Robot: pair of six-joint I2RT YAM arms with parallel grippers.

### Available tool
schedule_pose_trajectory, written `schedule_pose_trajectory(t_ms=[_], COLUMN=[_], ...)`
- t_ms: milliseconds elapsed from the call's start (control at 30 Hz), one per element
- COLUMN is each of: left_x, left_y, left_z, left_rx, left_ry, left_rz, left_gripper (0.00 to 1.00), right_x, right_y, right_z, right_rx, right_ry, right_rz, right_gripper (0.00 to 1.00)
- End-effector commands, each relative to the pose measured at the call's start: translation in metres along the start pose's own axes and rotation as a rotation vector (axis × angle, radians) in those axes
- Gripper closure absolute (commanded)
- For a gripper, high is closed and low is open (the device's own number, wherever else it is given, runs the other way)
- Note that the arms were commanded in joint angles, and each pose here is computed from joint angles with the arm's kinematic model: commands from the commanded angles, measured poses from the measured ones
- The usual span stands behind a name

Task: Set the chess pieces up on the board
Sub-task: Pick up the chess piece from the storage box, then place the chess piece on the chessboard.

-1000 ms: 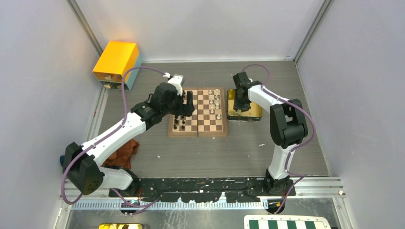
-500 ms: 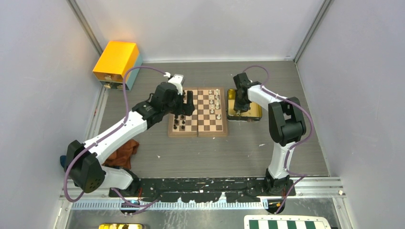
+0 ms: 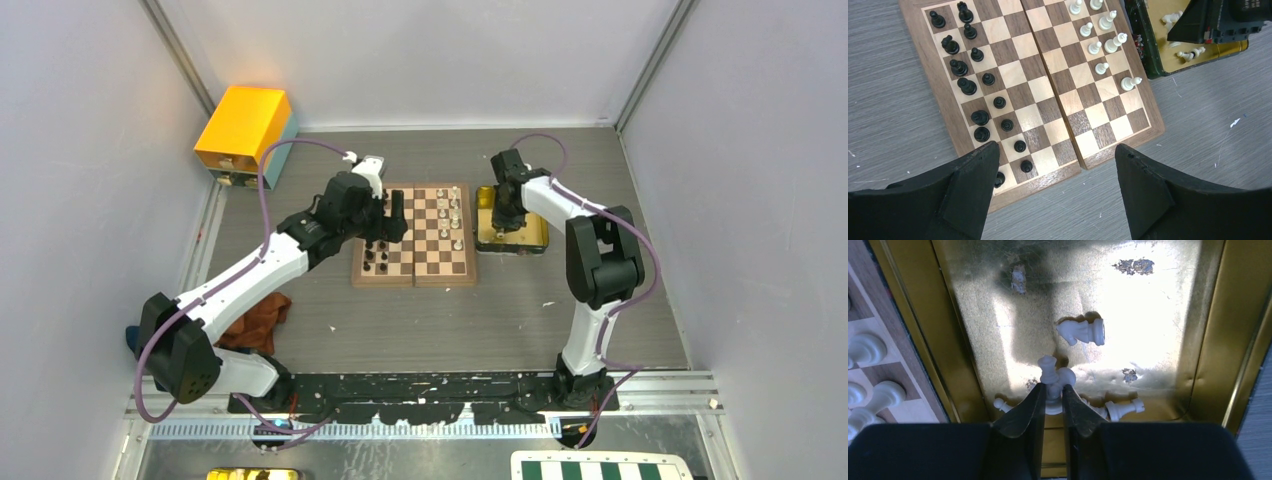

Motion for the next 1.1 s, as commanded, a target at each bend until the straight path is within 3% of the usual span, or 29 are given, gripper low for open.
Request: schedule_pose_trajectory(t_ms=[0,1067], left_x=[0.009,0.013], left_y=[-0.011,-0.003], left_z=[-0.023,-0.006], left_rx=[0.010,0.020], left_ry=[-0.075,-0.055], left_rz=[0.048,0.040], left_gripper=[0.14,0.14], right_x=[0.043,0.057], right_y=[-0.004,0.002], right_z=[-0.031,-0.024], right_rx=[-0.017,0.015], right_ry=[-0.124,-0.137], right_rz=[-0.008,-0.031], right_gripper=[0.97,0.99])
Point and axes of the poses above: each gripper's point midway between its finger pads, its own x axis back along the fingers, its own y axis along the line the jaws close on, z = x × y, the point moved 2 cm from there along x, back along the fingers, and after that the axes turned 8 degrees about x, right-handed, at the moved point
